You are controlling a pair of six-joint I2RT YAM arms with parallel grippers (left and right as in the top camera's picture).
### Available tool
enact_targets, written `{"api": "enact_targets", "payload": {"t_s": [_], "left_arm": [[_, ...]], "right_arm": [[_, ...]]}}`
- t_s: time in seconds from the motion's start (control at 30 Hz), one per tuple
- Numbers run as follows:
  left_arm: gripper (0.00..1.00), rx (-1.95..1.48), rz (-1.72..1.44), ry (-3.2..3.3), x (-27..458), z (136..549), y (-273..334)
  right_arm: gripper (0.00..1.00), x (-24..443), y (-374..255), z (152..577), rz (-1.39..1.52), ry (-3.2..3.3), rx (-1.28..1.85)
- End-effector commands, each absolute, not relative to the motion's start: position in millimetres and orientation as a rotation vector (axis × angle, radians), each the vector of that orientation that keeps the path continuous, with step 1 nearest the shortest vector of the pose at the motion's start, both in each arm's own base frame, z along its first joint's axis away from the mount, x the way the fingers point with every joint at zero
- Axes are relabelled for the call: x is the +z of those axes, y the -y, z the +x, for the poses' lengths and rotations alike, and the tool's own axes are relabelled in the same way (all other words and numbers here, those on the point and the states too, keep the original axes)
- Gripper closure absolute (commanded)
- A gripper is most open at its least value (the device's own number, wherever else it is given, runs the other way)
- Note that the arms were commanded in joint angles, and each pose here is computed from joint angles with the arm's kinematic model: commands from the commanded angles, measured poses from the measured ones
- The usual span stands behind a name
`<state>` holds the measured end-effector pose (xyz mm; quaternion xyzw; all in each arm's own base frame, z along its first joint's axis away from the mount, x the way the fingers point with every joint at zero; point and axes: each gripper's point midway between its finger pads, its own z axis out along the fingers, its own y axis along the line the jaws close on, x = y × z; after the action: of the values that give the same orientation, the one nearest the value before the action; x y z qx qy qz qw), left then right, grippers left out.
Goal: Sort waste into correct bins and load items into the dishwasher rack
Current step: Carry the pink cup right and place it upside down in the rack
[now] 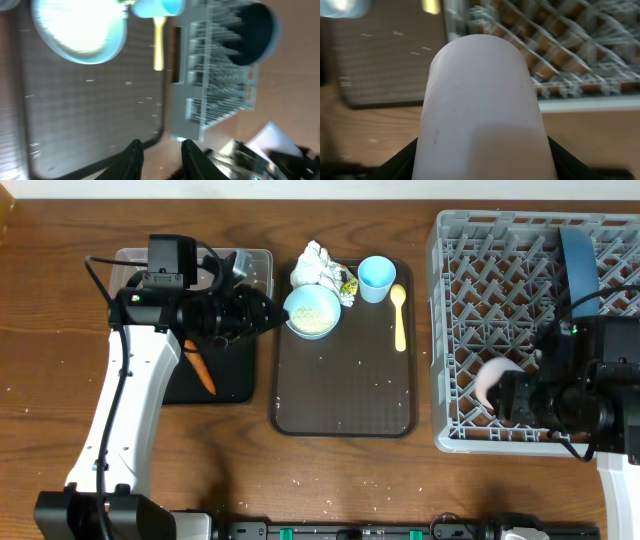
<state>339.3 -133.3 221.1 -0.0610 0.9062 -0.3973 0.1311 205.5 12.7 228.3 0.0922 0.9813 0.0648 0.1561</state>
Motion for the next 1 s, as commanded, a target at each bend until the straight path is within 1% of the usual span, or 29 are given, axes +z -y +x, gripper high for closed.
{"api": "enact_targets", "payload": {"t_s": [0.0, 0.23, 0.63, 0.97], "left_arm": [[0.71, -0.985, -0.221, -2.685, 203, 343, 117], [0.71, -0.985, -0.225, -2.692, 202, 341, 117], [0.71, -0.98, -0.226, -2.693, 202, 341, 117], [0.71, -0.975, -0.227, -2.694, 202, 342, 116]], "right_arm": [[0.61, 224, 14, 204, 0.374, -2.827, -0.022], [0.62, 205, 25, 204, 0.476, -2.935, -0.135], [0.64, 160, 31, 265, 0.484, -2.977, -0.182], [0.63, 119, 30, 271, 0.492, -3.133, -0.21]]}}
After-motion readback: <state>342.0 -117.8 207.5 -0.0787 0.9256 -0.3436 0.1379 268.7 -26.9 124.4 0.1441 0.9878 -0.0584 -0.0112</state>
